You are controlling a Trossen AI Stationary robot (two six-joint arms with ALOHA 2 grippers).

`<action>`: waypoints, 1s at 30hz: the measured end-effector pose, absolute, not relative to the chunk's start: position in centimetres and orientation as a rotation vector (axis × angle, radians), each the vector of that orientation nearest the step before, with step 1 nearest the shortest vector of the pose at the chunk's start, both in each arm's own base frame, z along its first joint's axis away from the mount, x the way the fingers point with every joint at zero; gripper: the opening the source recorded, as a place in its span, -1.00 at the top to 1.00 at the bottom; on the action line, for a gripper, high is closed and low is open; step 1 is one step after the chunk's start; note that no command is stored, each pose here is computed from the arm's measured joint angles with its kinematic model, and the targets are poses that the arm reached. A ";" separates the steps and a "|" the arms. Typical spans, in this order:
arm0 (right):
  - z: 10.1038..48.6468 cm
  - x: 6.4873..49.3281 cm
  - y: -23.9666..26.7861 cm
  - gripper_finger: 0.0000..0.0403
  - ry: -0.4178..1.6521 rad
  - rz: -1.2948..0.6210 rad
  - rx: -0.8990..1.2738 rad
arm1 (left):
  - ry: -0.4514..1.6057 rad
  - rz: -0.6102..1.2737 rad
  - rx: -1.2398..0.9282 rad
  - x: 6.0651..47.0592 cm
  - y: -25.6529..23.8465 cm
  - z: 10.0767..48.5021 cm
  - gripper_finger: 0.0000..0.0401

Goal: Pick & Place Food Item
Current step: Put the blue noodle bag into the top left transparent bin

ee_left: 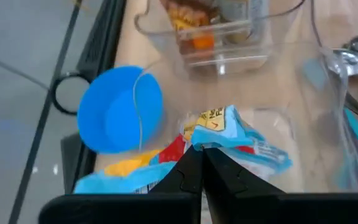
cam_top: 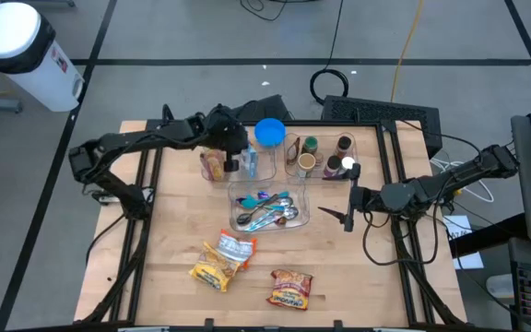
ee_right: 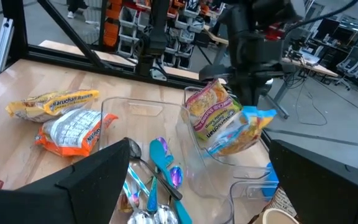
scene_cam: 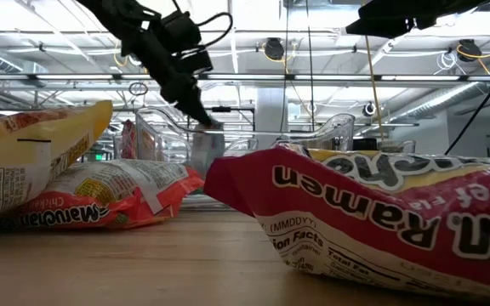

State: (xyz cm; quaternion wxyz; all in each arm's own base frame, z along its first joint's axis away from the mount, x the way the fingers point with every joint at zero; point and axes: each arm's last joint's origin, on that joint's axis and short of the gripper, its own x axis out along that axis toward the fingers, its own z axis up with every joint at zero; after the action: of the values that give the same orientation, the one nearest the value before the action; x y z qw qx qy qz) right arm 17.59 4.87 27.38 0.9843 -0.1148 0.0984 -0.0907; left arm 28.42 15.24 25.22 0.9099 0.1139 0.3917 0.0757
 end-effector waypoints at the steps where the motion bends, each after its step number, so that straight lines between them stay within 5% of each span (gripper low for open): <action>1: 27.4 17.6 4.9 -0.88 0.197 -0.183 -0.231 | 0.820 0.165 0.223 28.3 15.3 25.1 0.95; 21: 27.4 17.6 4.9 -0.88 0.197 -0.183 -0.230 | 1.387 0.571 0.161 24.3 13.8 23.3 0.94; 30: 27.4 17.6 4.9 -0.88 0.197 -0.183 -0.230 | 1.368 0.670 0.048 24.1 13.7 23.3 0.82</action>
State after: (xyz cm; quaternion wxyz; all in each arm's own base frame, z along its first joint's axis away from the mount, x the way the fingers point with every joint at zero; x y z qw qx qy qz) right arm 17.59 4.87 27.39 0.9844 -0.1145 0.0979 -0.0908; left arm 24.07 13.73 23.28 0.7233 0.0219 0.6198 0.3037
